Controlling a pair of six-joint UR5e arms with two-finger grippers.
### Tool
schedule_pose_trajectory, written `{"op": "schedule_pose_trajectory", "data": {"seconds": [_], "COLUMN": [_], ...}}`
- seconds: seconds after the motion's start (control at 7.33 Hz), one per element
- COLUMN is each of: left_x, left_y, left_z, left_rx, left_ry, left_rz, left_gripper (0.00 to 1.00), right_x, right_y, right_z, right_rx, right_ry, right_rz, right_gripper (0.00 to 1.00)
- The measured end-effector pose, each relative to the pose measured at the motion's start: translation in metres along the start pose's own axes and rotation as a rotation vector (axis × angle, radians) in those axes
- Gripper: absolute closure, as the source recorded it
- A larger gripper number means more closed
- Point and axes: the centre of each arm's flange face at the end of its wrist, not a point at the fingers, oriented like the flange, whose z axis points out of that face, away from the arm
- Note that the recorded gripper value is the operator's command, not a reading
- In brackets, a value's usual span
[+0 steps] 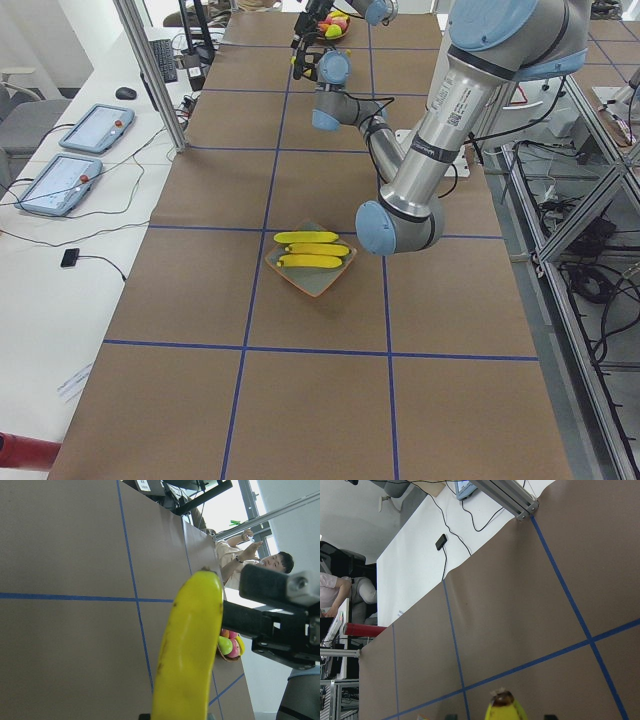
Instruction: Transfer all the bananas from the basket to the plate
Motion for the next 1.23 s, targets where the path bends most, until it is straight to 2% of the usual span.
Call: {"op": "schedule_pose_trajectory", "data": {"seconds": [0.14,0.27,0.55,0.96,1.23], "left_x": [-0.012,-0.029,-0.073,-0.154,-0.198], "left_y": [0.003,0.007,0.009,0.011,0.012], "left_z": [-0.006,-0.020,-0.061,-0.128,-0.167], "left_rx": [-0.002,-0.005,-0.036,-0.122,-0.167], "left_ry": [-0.018,-0.044,-0.116,-0.242,-0.311], "left_rz": [-0.009,-0.015,0.057,0.331,0.496], "left_gripper": [1.00,1.00,1.00,1.00,1.00], "right_x": [0.005,0.020,0.067,0.164,0.239], "right_y": [-0.013,-0.031,-0.077,-0.144,-0.205], "right_z": [-0.003,-0.006,-0.013,-0.020,-0.044], "right_rx": [0.013,0.021,0.008,-0.010,-0.071], "right_ry": [0.012,0.044,0.143,0.319,0.426], "right_rz": [-0.012,-0.032,-0.100,-0.255,-0.372], "right_gripper": [0.00,0.00,0.00,0.00,0.00]}}
